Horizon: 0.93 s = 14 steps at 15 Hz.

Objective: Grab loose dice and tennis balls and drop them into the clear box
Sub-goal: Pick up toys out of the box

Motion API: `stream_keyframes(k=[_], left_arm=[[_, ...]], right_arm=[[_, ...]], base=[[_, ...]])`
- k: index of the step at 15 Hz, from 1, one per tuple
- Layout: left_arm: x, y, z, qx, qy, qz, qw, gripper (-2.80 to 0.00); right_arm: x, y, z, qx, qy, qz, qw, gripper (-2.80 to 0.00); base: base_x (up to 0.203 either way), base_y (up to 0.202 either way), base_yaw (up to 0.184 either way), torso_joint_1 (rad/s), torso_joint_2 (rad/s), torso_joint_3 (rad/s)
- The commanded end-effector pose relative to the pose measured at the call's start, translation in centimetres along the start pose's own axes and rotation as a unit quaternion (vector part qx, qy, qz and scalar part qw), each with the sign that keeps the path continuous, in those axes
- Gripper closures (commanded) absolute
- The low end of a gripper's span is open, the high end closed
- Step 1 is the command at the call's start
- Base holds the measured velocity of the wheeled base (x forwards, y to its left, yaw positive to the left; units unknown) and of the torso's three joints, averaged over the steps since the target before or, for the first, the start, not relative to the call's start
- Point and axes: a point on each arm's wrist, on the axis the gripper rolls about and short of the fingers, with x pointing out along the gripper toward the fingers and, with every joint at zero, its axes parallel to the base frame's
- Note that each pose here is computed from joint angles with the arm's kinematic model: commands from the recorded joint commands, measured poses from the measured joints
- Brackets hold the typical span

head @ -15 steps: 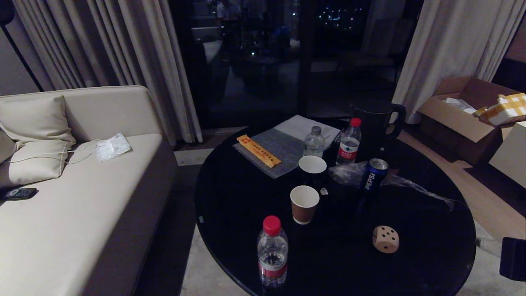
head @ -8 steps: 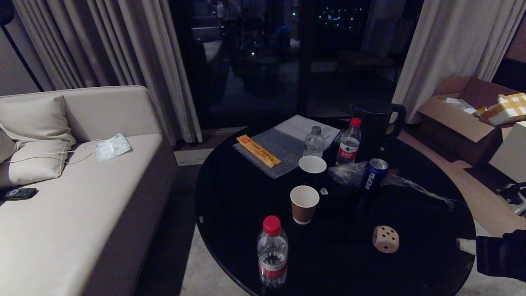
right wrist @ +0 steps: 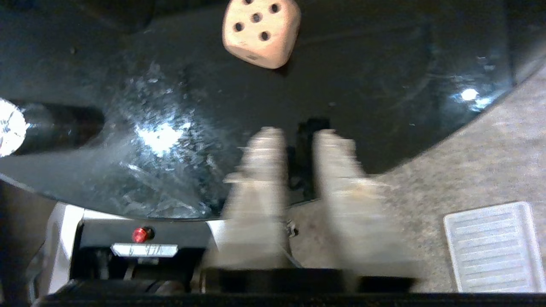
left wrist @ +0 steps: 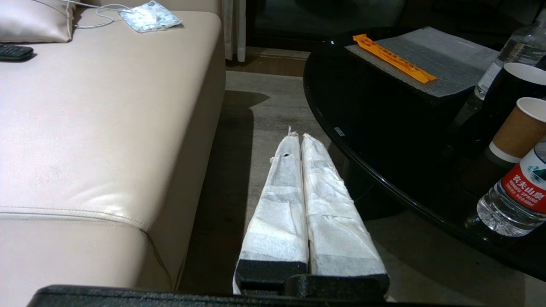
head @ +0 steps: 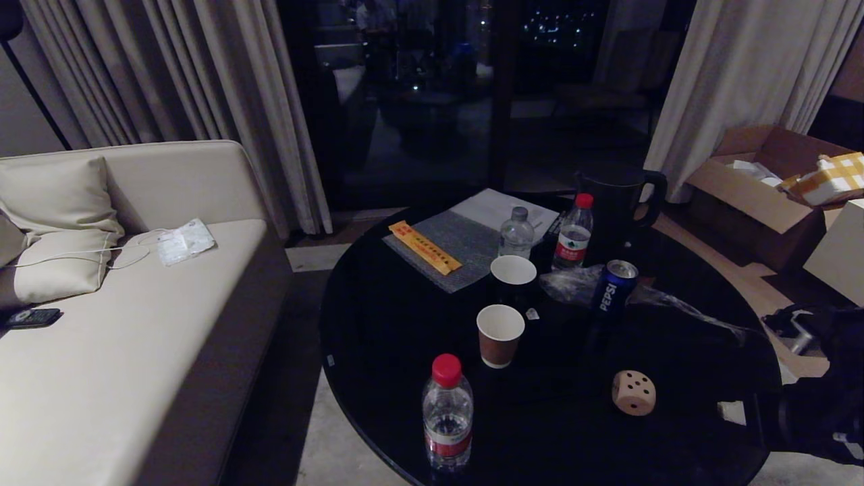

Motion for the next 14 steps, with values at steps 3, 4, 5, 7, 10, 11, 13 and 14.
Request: stream_keyframes(k=[3, 4, 5, 7, 10, 11, 13, 14], left_arm=[[0.0, 0.0, 0.0, 0.000, 0.001, 0.000, 1.0000, 0.00], [0.0, 0.0, 0.0, 0.000, 0.001, 0.000, 1.0000, 0.00], [0.0, 0.0, 0.0, 0.000, 0.001, 0.000, 1.0000, 0.00], [0.0, 0.0, 0.0, 0.000, 0.001, 0.001, 1.0000, 0.00], [0.0, 0.0, 0.0, 0.000, 0.001, 0.000, 1.0000, 0.00], [0.0, 0.0, 0.0, 0.000, 0.001, 0.000, 1.0000, 0.00], [0.0, 0.0, 0.0, 0.000, 0.001, 0.000, 1.0000, 0.00], [0.0, 0.0, 0.0, 0.000, 0.001, 0.000, 1.0000, 0.00]], right_arm=[[2.1, 0.3, 1.3, -0.002, 0.024, -0.004, 1.000, -2.80], [2.4, 0.4, 1.7, -0.003, 0.023, -0.004, 1.000, -2.80], [2.7, 0.6, 2.0, -0.008, 0.025, -0.001, 1.000, -2.80], [3.6, 1.2, 2.0, -0.029, 0.039, 0.006, 0.999, -2.80], [5.3, 2.1, 2.7, -0.042, 0.055, 0.010, 0.998, -2.80], [5.9, 2.4, 3.0, -0.046, 0.060, 0.011, 0.997, -2.80], [7.4, 2.8, 3.3, -0.050, 0.076, 0.010, 0.996, -2.80], [8.3, 2.9, 3.3, -0.051, 0.085, 0.008, 0.995, -2.80]], base=[[0.000, 0.000, 0.000, 0.000, 0.00, 0.000], [0.000, 0.000, 0.000, 0.000, 0.00, 0.000], [0.000, 0.000, 0.000, 0.000, 0.00, 0.000], [0.000, 0.000, 0.000, 0.000, 0.00, 0.000], [0.000, 0.000, 0.000, 0.000, 0.00, 0.000], [0.000, 0.000, 0.000, 0.000, 0.00, 0.000], [0.000, 0.000, 0.000, 0.000, 0.00, 0.000], [0.000, 0.000, 0.000, 0.000, 0.00, 0.000]])
